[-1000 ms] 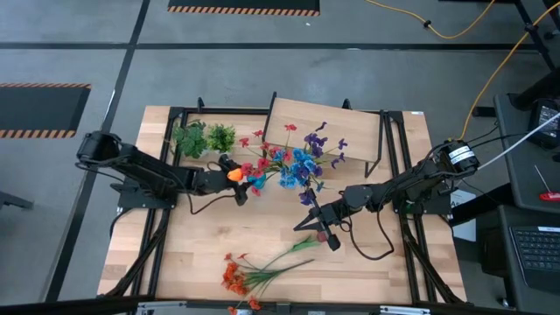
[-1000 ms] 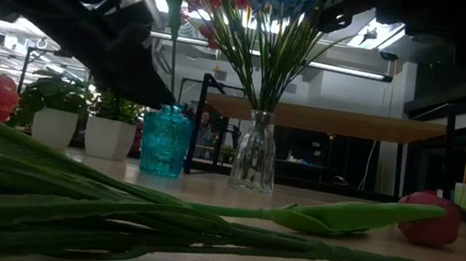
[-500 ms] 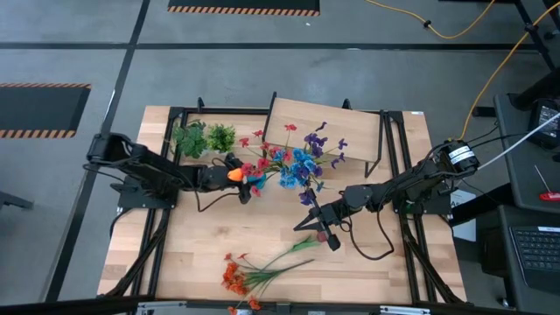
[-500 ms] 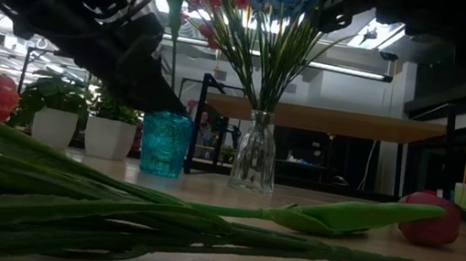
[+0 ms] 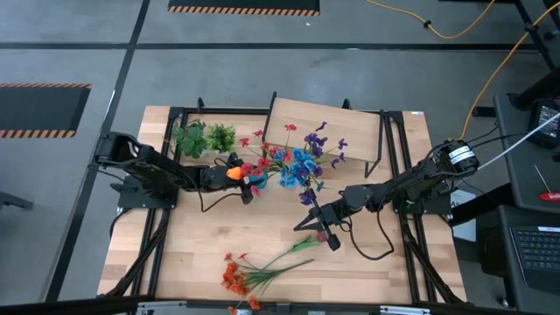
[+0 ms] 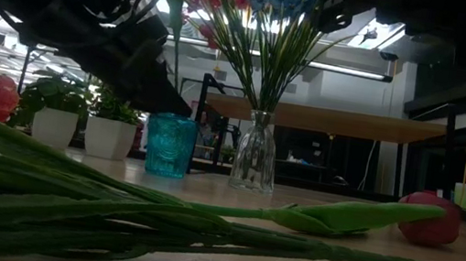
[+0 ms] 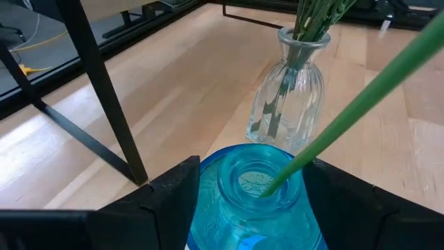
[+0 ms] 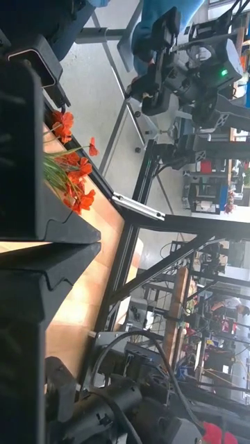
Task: Pick and place flowers into a vace then onto a shelf
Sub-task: Adjust the blue vase on the table
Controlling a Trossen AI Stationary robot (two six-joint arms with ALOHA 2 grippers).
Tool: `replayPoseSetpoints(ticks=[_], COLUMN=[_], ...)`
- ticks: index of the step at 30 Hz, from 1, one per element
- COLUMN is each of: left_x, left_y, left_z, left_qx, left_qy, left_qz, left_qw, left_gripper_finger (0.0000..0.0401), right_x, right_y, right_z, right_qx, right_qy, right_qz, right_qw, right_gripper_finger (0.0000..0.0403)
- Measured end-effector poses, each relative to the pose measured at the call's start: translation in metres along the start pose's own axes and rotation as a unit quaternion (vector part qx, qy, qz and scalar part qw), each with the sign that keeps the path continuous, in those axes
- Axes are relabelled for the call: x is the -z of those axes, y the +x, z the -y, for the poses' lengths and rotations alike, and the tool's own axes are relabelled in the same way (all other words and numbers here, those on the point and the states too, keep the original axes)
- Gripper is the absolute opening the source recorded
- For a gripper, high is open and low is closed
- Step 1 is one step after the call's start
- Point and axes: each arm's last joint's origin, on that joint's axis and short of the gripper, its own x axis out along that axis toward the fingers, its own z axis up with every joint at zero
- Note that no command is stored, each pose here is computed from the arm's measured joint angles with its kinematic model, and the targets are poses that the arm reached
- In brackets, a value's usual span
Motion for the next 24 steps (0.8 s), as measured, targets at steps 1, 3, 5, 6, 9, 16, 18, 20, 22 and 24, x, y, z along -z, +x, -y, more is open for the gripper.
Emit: replayPoseSetpoints(ticks=[1, 3, 5, 6, 9, 16, 18, 20, 22, 24], left_x=[0.0001, 0.0001, -0.0003, -0.0004, -0.0003, 0.0004, 0.0007, 0.0005, 0.0001, -0.0003], left_y=[0.0000, 0.0000, 0.0001, 0.0001, 0.0001, 0.0000, -0.0002, -0.0009, -0.0026, -0.0059], left_z=[-0.0001, -0.0003, -0.0004, -0.0004, -0.0005, -0.0019, -0.0023, -0.0026, -0.0030, -0.0030], left_qx=[-0.001, -0.006, -0.008, -0.008, -0.009, -0.032, -0.038, -0.039, -0.047, -0.061], left_qy=[0.000, 0.000, -0.001, -0.001, 0.000, -0.001, -0.003, -0.005, -0.008, -0.006], left_qz=[0.000, 0.001, 0.003, 0.004, 0.004, 0.005, 0.005, 0.002, 0.000, -0.003], left_qw=[1.000, 1.000, 1.000, 1.000, 1.000, 0.999, 0.999, 0.999, 0.999, 0.998], left_gripper_finger=[0.0237, 0.0224, 0.0207, 0.0197, 0.0160, 0.0147, 0.0147, 0.0147, 0.0147, 0.0147], right_x=[0.0000, 0.0000, 0.0000, 0.0000, 0.0000, 0.0000, 0.0000, 0.0000, 0.0000, 0.0000], right_y=[0.0000, 0.0000, 0.0000, 0.0000, 0.0000, 0.0000, 0.0000, 0.0000, 0.0000, 0.0000], right_z=[0.0000, 0.0000, 0.0001, 0.0000, 0.0000, 0.0001, 0.0000, 0.0000, 0.0000, 0.0000], right_qx=[0.000, 0.000, 0.000, 0.000, 0.000, 0.000, 0.000, 0.000, 0.000, 0.000], right_qy=[0.000, 0.000, 0.000, 0.000, 0.000, 0.000, 0.000, 0.000, 0.000, 0.000], right_qz=[0.000, 0.000, 0.000, 0.000, 0.000, 0.000, 0.000, 0.000, 0.000, 0.000], right_qw=[1.000, 1.000, 1.000, 1.000, 1.000, 1.000, 1.000, 1.000, 1.000, 1.000], right_gripper_finger=[0.0004, 0.0004, 0.0004, 0.0004, 0.0004, 0.0004, 0.0004, 0.0004, 0.0004, 0.0004])
